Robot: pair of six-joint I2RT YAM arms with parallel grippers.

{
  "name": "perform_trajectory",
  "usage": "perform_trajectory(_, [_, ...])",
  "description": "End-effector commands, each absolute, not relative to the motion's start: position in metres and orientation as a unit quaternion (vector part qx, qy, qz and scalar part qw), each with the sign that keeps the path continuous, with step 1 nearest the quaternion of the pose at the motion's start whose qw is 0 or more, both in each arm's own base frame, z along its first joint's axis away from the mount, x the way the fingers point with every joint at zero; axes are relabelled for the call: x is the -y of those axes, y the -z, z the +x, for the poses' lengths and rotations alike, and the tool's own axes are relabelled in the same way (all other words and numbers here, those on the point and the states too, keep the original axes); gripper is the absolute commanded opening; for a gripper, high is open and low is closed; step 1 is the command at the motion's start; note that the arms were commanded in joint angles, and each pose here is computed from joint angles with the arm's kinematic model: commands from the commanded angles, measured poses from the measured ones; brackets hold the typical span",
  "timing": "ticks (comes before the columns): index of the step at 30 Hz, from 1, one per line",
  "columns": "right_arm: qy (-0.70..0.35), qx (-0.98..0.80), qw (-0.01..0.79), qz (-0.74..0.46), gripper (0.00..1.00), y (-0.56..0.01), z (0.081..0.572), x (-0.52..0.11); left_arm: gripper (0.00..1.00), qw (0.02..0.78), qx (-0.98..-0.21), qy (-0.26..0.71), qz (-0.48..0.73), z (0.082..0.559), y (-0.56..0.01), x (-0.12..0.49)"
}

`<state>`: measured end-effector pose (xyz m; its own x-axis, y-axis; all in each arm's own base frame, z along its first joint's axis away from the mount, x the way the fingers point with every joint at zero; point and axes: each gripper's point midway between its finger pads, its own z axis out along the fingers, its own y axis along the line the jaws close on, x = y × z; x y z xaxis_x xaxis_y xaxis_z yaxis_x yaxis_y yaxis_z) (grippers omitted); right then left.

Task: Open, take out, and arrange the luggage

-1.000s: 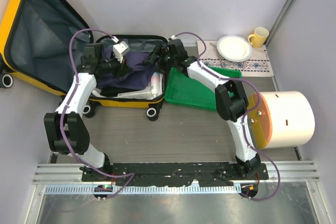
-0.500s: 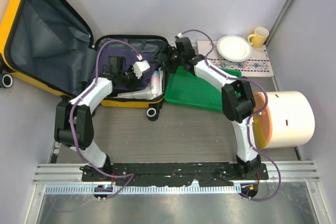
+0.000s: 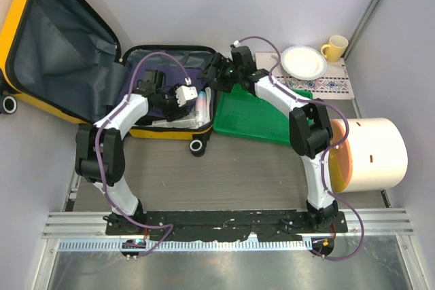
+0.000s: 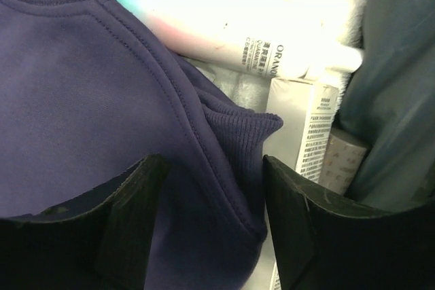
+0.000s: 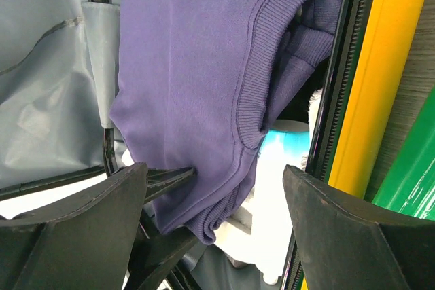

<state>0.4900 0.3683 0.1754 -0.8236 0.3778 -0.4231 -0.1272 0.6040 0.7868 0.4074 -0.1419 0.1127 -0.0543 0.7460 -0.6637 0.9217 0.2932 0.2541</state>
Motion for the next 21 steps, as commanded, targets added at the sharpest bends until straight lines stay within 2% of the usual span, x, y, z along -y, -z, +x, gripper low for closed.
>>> perform_trajectory(1, [-0.451,-0.833,0.316,0.059,0.87,-0.210,0.489,-0.362,0.63,0.362,-0.695,0.069,0.617,0.424,-0.108,0.131])
perform_trajectory(8, [-0.455,-0.834,0.306,0.062,0.87,-0.204,0.487,-0.363,0.62,0.397,-0.653,0.005,0.644,0.450,-0.104,0.128])
perform_trajectory(13, [-0.453,-0.834,0.308,0.062,0.87,-0.203,0.488,-0.361,0.70,0.409,-0.637,0.004,0.653,0.453,-0.100,0.135])
perform_trajectory(21, [-0.449,-0.835,0.312,0.061,0.87,-0.202,0.490,-0.361,0.73,0.406,-0.613,0.001,0.678,0.449,-0.087,0.144])
